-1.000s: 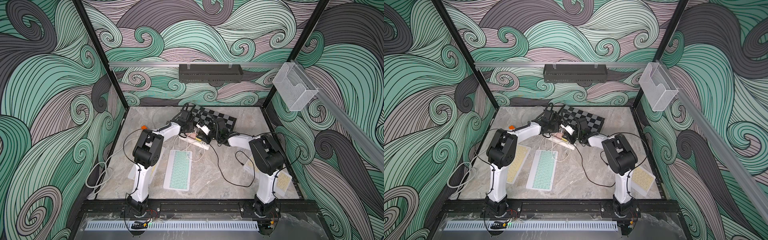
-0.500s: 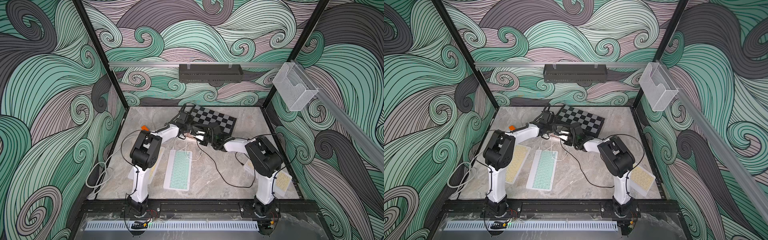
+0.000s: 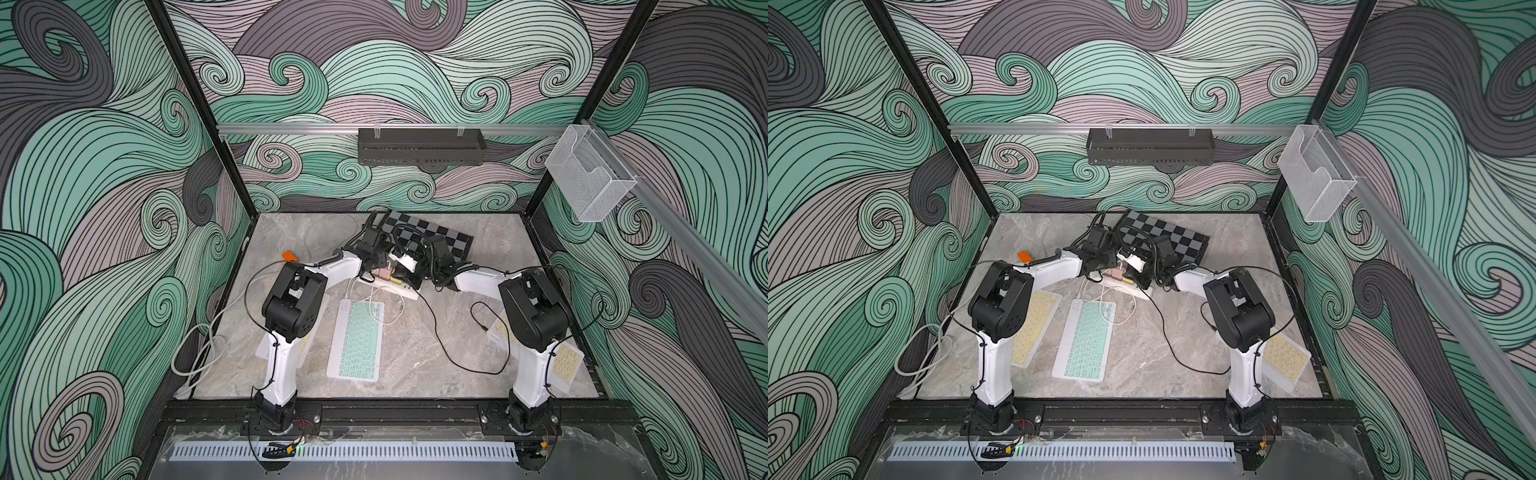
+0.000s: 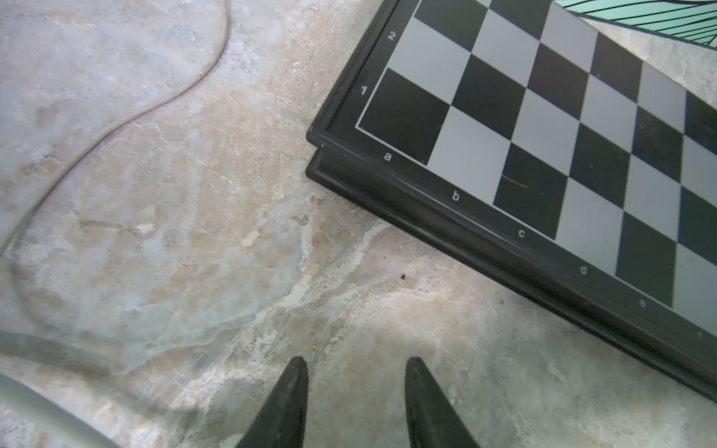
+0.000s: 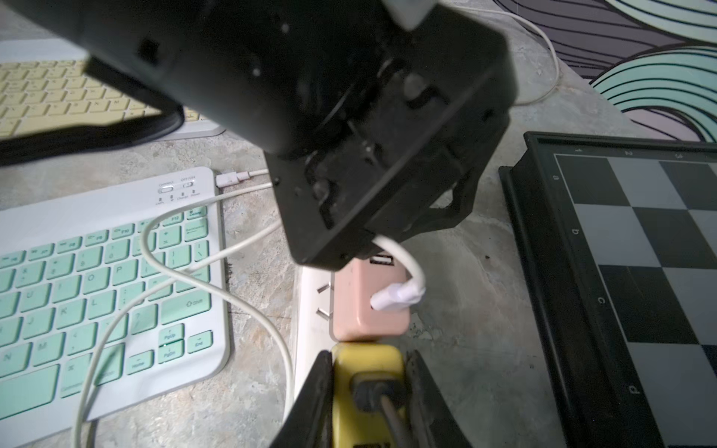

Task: Unplug the wireless keyboard
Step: Remove the plug from the socket.

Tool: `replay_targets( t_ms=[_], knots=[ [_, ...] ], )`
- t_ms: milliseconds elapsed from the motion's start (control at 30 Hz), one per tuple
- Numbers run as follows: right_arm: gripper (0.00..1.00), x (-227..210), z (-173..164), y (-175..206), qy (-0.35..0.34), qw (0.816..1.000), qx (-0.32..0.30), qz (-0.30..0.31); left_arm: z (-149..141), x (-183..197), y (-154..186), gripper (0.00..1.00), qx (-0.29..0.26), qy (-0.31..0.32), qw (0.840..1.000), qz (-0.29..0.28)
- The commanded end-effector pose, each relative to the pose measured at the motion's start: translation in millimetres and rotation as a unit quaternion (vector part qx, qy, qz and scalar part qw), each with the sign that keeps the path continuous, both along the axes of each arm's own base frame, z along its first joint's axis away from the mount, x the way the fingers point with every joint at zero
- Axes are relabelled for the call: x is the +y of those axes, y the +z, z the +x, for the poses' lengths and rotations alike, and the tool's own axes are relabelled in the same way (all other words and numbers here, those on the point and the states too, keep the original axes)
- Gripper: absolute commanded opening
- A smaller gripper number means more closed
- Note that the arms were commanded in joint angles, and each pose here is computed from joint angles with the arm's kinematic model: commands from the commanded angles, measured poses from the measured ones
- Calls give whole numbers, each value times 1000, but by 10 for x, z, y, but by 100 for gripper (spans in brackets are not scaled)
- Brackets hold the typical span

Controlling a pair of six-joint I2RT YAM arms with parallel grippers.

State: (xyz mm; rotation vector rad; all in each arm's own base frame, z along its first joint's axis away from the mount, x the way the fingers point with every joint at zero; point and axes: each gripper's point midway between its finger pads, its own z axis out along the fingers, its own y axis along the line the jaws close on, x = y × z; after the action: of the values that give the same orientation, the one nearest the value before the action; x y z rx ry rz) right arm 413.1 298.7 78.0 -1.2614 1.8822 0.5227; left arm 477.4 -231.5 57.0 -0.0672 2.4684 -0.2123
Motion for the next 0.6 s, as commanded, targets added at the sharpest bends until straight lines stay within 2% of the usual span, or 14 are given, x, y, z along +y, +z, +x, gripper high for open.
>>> replay_targets(
  t_ms=[0,67,167,200,400,567],
  knots=[
    [0,-56,391,361,-35,987,-150,-38,-836,315,-730,0,189,-29,977,99],
    [0,-74,416,285,-42,983,-166,-60,-769,266,-527,8,176,-32,980,91],
    [0,-77,438,200,-48,980,-181,-74,-707,206,-251,31,162,-42,982,81],
    [0,-71,438,184,-47,980,-179,-73,-703,191,-184,35,161,-47,983,79],
    [0,-34,441,129,-43,980,-178,-79,-708,313,-42,43,161,-41,981,97],
    [0,-35,412,90,-34,981,-170,-87,-632,423,206,52,153,-41,983,90]
  ],
)
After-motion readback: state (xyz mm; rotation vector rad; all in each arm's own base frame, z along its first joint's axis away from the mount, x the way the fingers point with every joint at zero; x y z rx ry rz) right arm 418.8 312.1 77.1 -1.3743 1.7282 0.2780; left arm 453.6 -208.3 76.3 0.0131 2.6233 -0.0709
